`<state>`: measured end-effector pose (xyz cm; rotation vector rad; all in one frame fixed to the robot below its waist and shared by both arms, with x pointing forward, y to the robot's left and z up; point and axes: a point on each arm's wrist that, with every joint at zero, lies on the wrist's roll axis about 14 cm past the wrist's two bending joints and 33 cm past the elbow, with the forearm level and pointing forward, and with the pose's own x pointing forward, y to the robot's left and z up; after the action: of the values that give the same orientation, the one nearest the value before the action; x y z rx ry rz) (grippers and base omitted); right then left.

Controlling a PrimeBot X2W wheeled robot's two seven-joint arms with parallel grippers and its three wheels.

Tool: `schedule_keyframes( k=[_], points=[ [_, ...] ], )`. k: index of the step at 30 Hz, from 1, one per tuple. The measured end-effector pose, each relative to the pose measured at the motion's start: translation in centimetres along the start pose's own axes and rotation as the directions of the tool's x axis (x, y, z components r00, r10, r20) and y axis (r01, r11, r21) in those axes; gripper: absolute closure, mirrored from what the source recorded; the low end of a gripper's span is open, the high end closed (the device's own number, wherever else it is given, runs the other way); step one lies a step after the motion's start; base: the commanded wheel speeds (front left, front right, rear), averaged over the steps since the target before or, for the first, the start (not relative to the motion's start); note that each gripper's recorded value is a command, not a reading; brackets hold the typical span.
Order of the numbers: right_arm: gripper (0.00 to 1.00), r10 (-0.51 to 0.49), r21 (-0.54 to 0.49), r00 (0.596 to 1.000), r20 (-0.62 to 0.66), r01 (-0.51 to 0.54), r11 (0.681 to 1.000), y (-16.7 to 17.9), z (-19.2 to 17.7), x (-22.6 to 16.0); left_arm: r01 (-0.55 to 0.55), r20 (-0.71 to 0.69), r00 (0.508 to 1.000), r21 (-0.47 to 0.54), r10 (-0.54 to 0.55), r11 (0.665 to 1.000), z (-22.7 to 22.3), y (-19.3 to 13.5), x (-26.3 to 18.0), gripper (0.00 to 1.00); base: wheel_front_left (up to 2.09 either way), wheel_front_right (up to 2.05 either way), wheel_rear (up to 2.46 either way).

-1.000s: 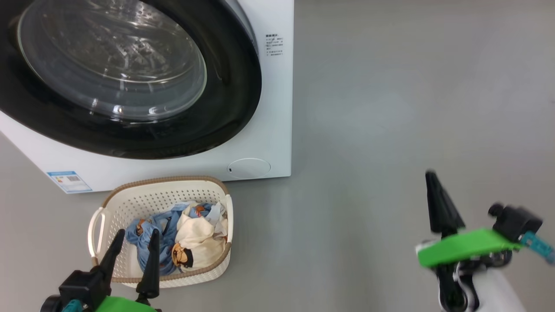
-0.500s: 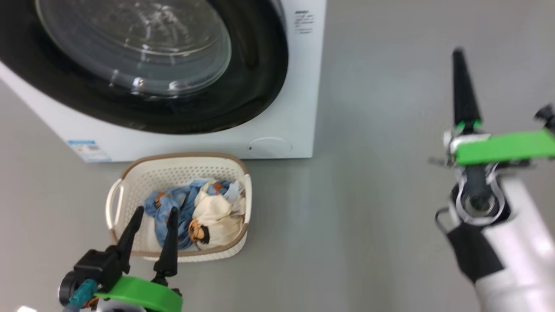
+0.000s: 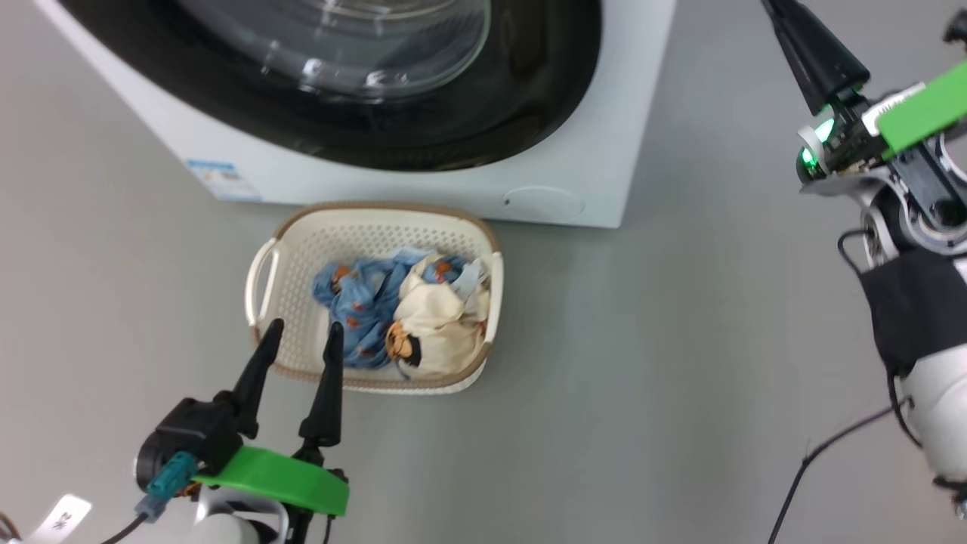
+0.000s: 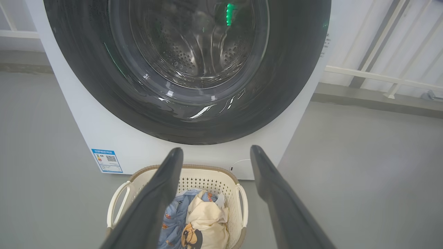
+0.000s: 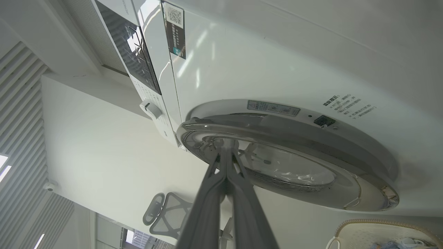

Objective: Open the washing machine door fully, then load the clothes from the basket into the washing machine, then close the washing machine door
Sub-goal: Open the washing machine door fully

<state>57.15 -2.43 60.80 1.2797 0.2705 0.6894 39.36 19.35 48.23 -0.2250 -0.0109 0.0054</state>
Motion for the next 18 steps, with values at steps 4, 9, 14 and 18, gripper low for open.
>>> schedule_keyframes(
  k=[4,9,14,18],
  points=[
    [1.00,-0.027,0.004,0.990,-0.141,0.028,1.000,-1.6,-1.8,2.0,-0.004,-0.022,1.000,-0.022,0.004,1.000,-0.8,0.0,0.1,0.00,0.00,0.00,0.00],
    [1.00,-0.039,-0.007,0.975,-0.218,0.038,0.999,-2.8,-1.8,4.4,-0.011,-0.038,0.999,-0.028,0.010,1.000,-1.3,0.3,0.6,0.00,0.00,0.00,0.00],
    [1.00,-0.039,-0.021,0.967,-0.251,0.035,0.999,-3.5,-1.2,6.7,-0.028,-0.056,0.998,-0.028,0.027,0.999,-1.9,0.9,0.9,0.00,0.00,0.00,0.00],
    [1.00,-0.043,-0.035,0.965,-0.260,0.035,0.999,-4.4,-1.0,8.5,-0.045,-0.066,0.997,-0.037,0.042,0.998,-2.3,1.4,1.2,0.00,0.00,0.00,0.00]
  ],
)
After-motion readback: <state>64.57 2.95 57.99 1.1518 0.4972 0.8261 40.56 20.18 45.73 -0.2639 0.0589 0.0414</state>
